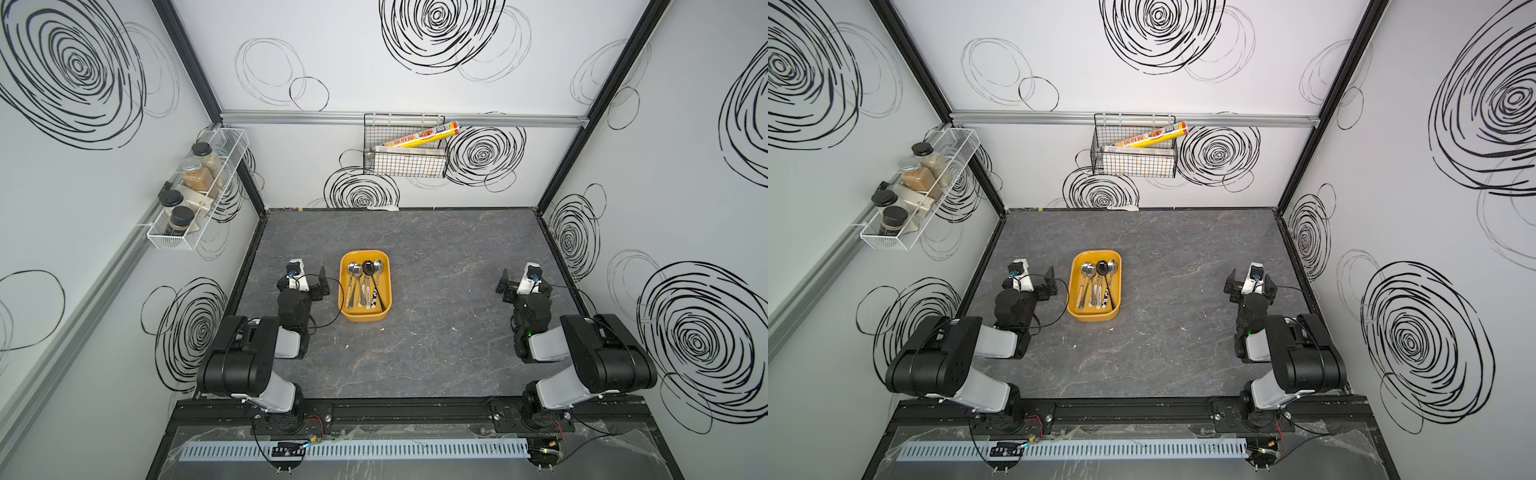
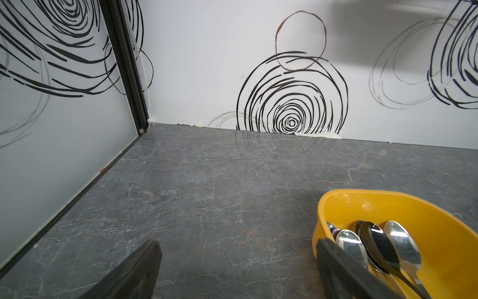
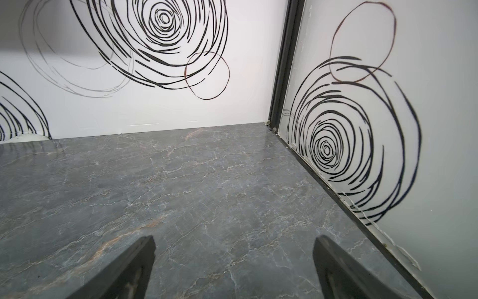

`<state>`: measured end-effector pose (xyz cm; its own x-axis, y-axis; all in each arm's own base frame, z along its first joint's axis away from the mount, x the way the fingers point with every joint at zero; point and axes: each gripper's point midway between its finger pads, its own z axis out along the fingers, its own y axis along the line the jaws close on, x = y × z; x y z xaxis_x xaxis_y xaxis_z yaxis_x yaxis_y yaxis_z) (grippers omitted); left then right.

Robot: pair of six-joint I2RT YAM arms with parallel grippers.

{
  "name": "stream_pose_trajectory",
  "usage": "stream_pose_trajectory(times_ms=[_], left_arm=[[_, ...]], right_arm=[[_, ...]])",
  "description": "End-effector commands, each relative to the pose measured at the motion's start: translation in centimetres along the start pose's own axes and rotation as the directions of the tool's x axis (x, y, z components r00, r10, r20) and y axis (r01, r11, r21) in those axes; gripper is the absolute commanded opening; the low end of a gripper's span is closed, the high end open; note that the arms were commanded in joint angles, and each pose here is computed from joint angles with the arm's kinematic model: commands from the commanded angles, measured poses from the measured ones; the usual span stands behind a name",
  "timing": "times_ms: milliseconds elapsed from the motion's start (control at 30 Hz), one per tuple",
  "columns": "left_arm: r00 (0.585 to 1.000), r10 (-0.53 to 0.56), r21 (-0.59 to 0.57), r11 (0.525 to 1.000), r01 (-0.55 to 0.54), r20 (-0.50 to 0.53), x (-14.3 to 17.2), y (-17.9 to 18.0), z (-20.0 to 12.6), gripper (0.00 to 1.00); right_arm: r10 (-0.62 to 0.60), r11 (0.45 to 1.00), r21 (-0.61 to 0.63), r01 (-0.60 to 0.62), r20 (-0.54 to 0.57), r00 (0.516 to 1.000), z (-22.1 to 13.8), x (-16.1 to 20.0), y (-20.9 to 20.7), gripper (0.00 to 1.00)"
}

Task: Put the spoon into the storage box
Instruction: Reset both arms

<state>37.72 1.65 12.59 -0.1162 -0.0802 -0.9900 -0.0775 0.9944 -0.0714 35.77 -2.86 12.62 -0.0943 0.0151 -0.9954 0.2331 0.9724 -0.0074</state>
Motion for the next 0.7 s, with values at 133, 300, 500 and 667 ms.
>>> stream_pose_trajectory(times_ms=[133, 300, 500, 667], left_arm=[[1.000, -0.003, 0.008, 1.000, 0.003, 0.027, -0.67, 0.05, 0.10, 0.99], [1.000, -0.001, 0.008, 1.000, 0.001, 0.024, -0.57, 0.02, 0.10, 0.99], [1.000, 0.003, 0.000, 1.000, -0.003, 0.021, -0.53, 0.01, 0.15, 0.99], [1.000, 0.005, -0.001, 1.000, -0.005, 0.022, -0.53, 0.00, 0.14, 0.99]], right_arm=[[0.018, 1.000, -0.023, -0.018, 0.012, 1.000, -0.04, -0.36, 0.31, 1.00], [0.020, 1.000, -0.022, -0.019, 0.020, 1.000, -0.12, -0.45, 0.26, 1.00], [0.018, 1.000, -0.022, -0.018, 0.027, 0.999, -0.15, -0.55, 0.25, 1.00], [0.015, 1.000, -0.022, -0.015, 0.009, 1.000, 0.31, -0.26, 0.40, 1.00]])
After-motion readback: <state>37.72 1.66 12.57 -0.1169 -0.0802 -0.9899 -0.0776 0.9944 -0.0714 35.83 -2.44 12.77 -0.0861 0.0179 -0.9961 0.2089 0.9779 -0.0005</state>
